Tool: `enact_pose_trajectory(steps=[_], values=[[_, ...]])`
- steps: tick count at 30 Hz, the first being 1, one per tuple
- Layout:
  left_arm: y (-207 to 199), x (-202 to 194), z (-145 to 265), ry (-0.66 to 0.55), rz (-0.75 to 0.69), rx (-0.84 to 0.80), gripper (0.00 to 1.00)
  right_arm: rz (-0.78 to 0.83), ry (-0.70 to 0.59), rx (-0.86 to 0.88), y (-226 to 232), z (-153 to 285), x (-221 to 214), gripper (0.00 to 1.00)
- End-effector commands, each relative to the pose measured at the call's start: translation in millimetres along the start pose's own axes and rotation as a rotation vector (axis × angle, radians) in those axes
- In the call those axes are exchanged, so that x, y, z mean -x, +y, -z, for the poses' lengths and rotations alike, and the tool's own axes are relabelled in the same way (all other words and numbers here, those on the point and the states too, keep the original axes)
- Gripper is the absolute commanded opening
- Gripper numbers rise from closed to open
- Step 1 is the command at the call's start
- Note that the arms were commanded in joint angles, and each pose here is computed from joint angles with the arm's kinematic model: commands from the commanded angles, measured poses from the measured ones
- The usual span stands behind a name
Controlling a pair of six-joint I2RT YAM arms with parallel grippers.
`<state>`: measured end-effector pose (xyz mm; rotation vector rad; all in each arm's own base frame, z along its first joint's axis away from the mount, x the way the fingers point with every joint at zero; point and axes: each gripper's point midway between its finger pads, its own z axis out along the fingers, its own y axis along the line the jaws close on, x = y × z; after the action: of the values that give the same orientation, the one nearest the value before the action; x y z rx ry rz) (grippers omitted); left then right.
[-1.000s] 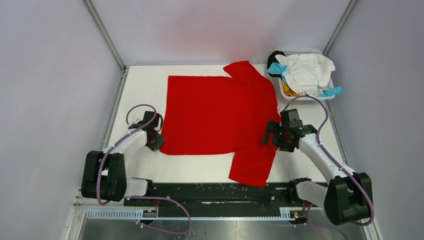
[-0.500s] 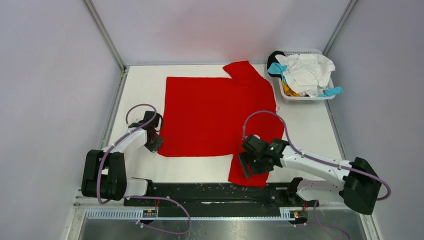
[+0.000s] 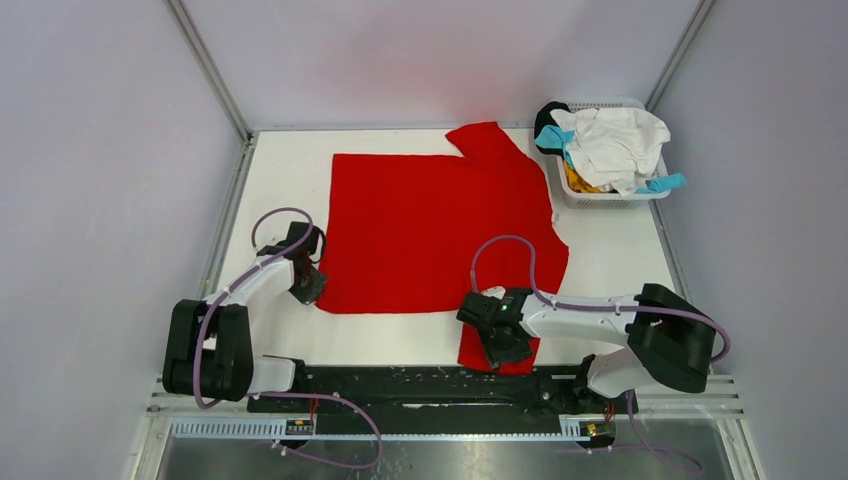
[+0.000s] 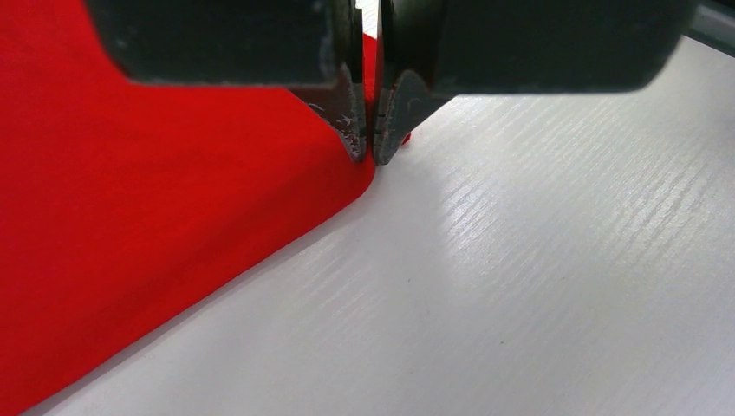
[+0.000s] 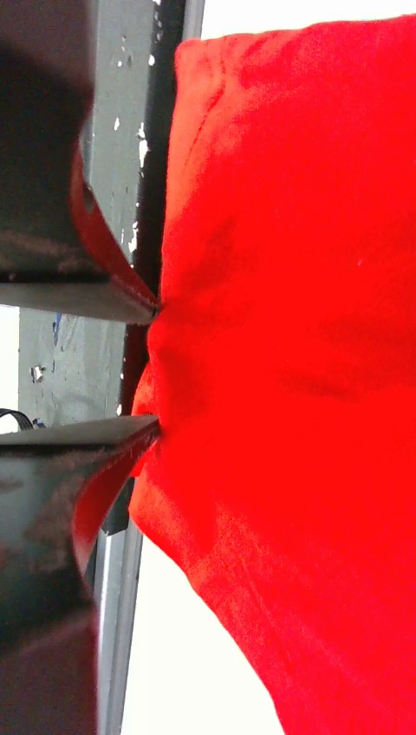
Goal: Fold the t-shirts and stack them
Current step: Grab the side of the flattened tshirt closest away from the robot with both arms, then fold the flattened tshirt in 1/3 of the way
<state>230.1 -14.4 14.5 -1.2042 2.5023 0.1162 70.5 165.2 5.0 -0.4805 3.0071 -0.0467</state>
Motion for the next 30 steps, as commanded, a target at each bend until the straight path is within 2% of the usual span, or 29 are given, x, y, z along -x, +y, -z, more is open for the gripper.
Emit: enact_pose_trajectory(steps=[1,5,9,13,19,26,30], values=[[-6,4,6,-0.012,0.017,-0.039,0.00,-0.098,-0.129,-0.137,-13,-21,26,0.43],[-5,5,9,-0.017,0.019,-0.042,0.00,-0.100,-0.163,-0.108,-8,-13,34,0.00],[-4,7,16,-0.030,0.023,-0.058,0.00,-0.072,-0.237,-0.038,-6,17,43,0.00],[-11,14,27,-0.062,0.015,-0.118,0.00,0.050,-0.266,0.040,-2,51,46,0.00],[-6,14,39,-0.073,0.017,-0.135,0.00,0.138,-0.145,0.128,3,71,18,0.00],[36,1,41,-0.076,0.020,-0.025,0.00,0.140,0.002,0.310,19,72,-25,0.00],[54,-15,38,-0.056,0.038,-0.002,0.00,0.149,0.059,0.347,23,68,-41,0.00]])
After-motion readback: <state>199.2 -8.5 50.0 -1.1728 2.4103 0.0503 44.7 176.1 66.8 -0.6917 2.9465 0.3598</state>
